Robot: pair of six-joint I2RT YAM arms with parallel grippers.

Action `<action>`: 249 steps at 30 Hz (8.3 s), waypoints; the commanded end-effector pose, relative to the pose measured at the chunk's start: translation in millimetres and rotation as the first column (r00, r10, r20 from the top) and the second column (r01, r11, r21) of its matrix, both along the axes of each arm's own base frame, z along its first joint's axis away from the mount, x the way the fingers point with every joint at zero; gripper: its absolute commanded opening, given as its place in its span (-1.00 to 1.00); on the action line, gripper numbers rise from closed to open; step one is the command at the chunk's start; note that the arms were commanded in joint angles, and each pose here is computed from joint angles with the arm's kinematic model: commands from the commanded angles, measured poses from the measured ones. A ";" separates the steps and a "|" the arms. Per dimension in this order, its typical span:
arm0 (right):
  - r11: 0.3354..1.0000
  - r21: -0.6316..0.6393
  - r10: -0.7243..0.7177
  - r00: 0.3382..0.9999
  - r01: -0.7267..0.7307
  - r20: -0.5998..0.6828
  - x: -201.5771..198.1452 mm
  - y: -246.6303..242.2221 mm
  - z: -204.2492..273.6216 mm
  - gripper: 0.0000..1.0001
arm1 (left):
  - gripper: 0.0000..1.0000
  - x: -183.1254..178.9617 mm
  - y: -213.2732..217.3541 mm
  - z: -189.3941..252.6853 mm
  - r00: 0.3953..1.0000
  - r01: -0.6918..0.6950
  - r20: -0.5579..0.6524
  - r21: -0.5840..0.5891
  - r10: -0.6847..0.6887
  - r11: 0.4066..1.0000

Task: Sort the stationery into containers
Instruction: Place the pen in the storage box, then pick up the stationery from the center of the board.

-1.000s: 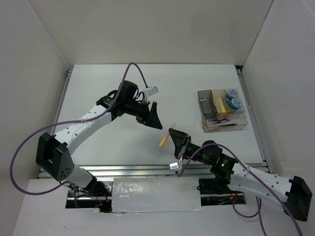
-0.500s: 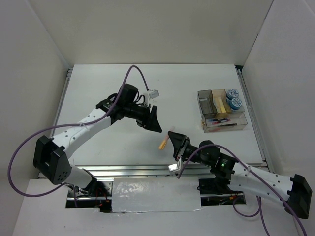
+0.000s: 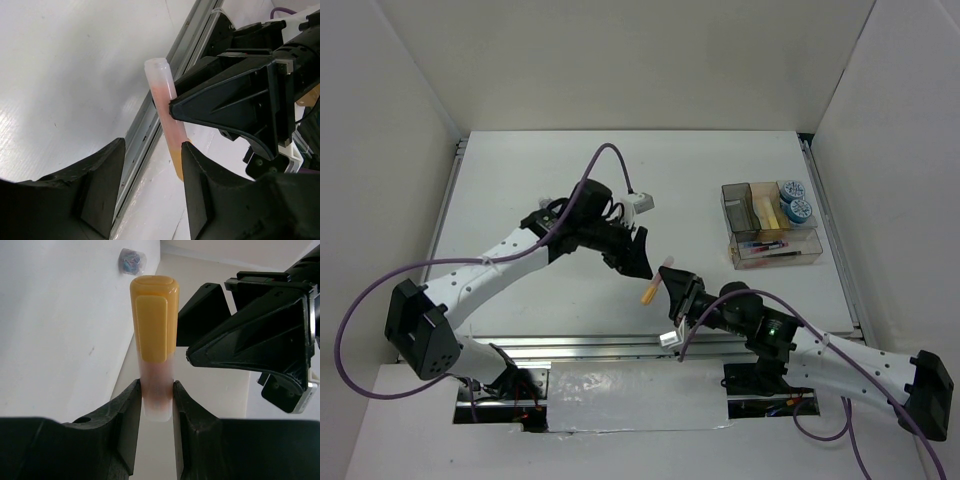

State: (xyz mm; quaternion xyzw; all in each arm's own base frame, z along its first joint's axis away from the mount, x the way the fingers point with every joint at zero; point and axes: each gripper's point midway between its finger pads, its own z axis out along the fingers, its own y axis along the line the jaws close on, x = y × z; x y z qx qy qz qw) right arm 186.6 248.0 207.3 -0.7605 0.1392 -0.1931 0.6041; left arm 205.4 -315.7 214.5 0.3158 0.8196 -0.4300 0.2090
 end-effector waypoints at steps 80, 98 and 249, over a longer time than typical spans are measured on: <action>0.572 0.275 0.271 0.137 0.773 -0.953 44.6 -33.3 155.4 0.35 | -1.00 42.7 22.4 91.1 0.980 -0.110 0.110 -0.386 0.165 0.916; 0.630 0.039 0.611 -0.464 0.775 -0.642 55.4 36.9 152.0 0.43 | -1.00 42.7 15.5 112.4 0.980 -0.121 0.082 -0.481 0.182 0.868; 0.607 0.557 0.451 0.332 0.567 -0.829 123.3 -13.9 236.4 1.00 | -0.74 141.6 153.7 141.4 0.936 -0.353 -0.293 -0.774 0.198 0.526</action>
